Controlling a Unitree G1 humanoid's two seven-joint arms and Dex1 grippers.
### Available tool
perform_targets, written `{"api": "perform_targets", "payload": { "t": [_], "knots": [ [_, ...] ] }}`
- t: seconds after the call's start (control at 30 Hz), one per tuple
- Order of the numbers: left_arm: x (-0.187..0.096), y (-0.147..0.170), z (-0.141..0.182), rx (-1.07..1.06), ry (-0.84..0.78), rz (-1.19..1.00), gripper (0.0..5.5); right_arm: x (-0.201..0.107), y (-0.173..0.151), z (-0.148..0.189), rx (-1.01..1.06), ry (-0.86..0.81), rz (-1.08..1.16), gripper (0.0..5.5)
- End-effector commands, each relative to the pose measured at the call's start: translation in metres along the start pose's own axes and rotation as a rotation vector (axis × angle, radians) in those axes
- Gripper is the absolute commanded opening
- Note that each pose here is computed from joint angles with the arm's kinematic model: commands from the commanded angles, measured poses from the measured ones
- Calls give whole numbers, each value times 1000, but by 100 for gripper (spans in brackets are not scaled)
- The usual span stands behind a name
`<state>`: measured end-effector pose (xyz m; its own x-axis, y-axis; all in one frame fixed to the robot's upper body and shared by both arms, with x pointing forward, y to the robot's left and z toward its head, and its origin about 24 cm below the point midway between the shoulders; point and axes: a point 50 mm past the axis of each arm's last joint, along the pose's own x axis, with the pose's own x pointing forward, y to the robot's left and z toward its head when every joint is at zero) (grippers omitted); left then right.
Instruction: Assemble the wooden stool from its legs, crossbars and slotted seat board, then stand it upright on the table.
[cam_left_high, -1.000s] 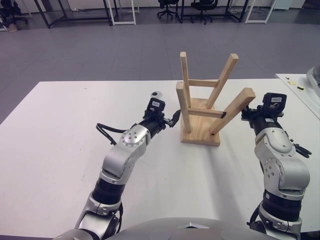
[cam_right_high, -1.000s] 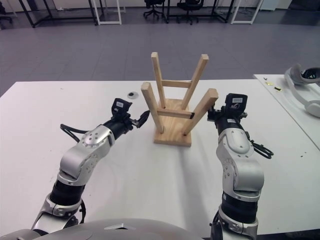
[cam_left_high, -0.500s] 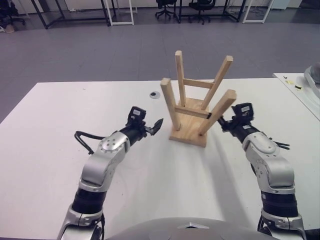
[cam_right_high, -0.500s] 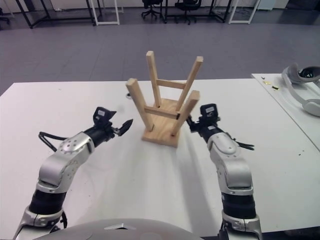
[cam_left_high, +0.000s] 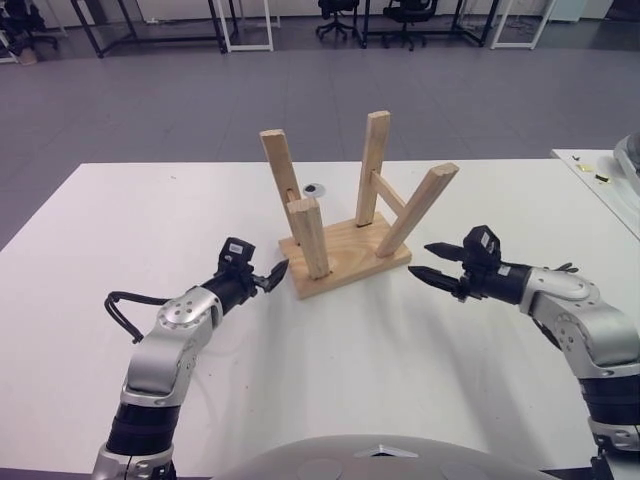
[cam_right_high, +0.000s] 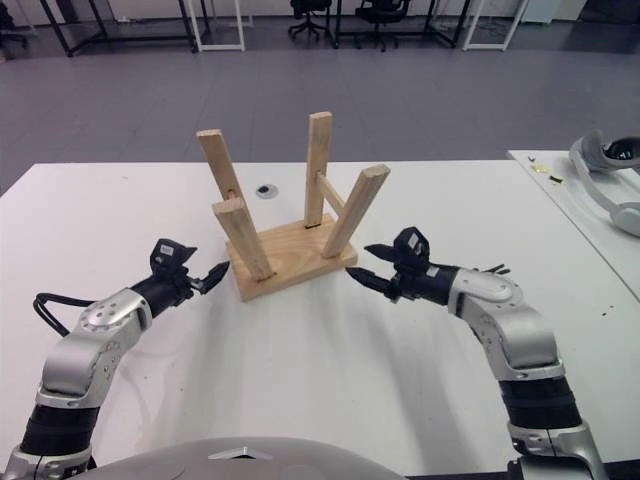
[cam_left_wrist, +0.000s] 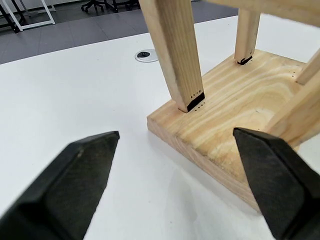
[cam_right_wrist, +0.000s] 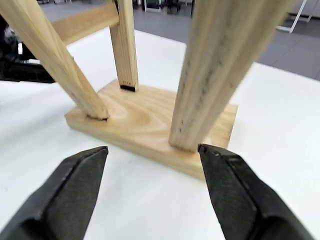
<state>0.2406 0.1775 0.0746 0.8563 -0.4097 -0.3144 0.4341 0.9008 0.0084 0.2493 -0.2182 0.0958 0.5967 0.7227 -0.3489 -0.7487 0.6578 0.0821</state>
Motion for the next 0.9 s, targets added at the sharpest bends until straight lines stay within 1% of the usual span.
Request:
{"api": "perform_targets", "payload": {
  "t": [0.03, 0.1, 0.17, 0.23, 0.3, 0.37, 0.47, 0.53, 0.6, 0.67, 0.73, 0.8, 0.9],
  "knots": [
    [2, 2, 3, 7, -11, 8, 422, 9, -44, 27, -63, -105, -296, 338],
    [3, 1, 3, 11, -12, 0, 422, 20, -57, 42, -58, -182, -405, 338],
    [3, 1, 3, 17, -12, -6, 422, 35, -62, 55, -75, -228, -432, 338],
    [4, 0, 4, 22, -14, -13, 422, 50, -57, 67, -97, -271, -383, 338],
    [4, 1, 4, 26, -11, -17, 422, 61, -40, 73, -113, -287, -232, 338],
    [1, 4, 1, 32, -3, -23, 422, 56, -27, 71, -135, -254, -91, 338],
    [-2, 12, -5, 29, 26, -65, 422, 35, -15, 66, -120, -221, 26, 338],
    [-8, 20, -10, 28, 46, -94, 422, 25, -12, 62, -104, -205, 44, 338],
    [-18, 32, -16, 44, 67, -152, 422, 18, -18, 53, -74, -176, -11, 338],
    [-31, 43, -26, 94, 127, -265, 422, 13, -22, 39, -43, -130, -28, 338],
    [-39, 44, -33, 144, 177, -388, 422, 11, -17, 28, -25, -88, 22, 338],
    [-35, 37, -29, 191, 159, -487, 422, 16, -12, 20, -18, -51, 72, 338],
    [-17, 30, -13, 269, 74, -520, 422, 22, -15, 14, -34, 8, 111, 338]
  ]
}}
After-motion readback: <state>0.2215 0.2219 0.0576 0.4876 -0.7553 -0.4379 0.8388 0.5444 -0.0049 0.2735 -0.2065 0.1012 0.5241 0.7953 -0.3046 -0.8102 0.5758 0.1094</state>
